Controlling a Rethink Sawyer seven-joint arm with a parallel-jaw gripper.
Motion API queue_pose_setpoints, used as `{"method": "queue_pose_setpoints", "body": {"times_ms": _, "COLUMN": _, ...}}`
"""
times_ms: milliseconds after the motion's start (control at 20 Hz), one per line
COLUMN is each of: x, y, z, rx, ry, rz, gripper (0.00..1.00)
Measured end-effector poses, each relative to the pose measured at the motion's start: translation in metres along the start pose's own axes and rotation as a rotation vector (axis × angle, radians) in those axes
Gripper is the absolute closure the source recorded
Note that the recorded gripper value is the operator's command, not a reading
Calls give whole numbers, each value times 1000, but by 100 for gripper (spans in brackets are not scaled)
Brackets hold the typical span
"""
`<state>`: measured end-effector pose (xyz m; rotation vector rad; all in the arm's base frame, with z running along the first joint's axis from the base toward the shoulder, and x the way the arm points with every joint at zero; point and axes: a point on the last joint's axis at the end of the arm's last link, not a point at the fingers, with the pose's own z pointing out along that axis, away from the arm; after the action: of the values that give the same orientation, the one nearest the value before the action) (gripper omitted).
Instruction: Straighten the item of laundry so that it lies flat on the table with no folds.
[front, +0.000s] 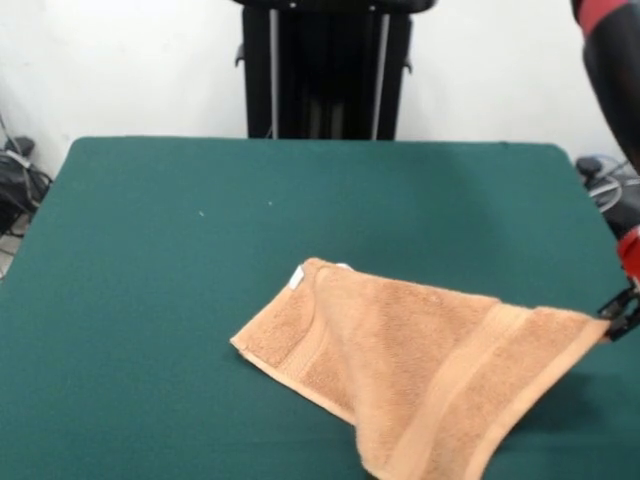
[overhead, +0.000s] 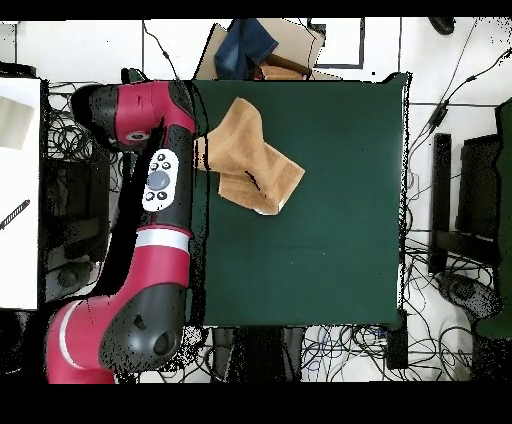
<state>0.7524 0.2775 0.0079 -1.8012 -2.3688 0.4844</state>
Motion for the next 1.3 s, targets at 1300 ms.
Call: {"method": "queue_pose_setpoints", "body": {"times_ms": 1300, "x": 82, "y": 2, "z": -34, "rx": 36, "ry": 14, "rz": 195, "gripper": 100}}
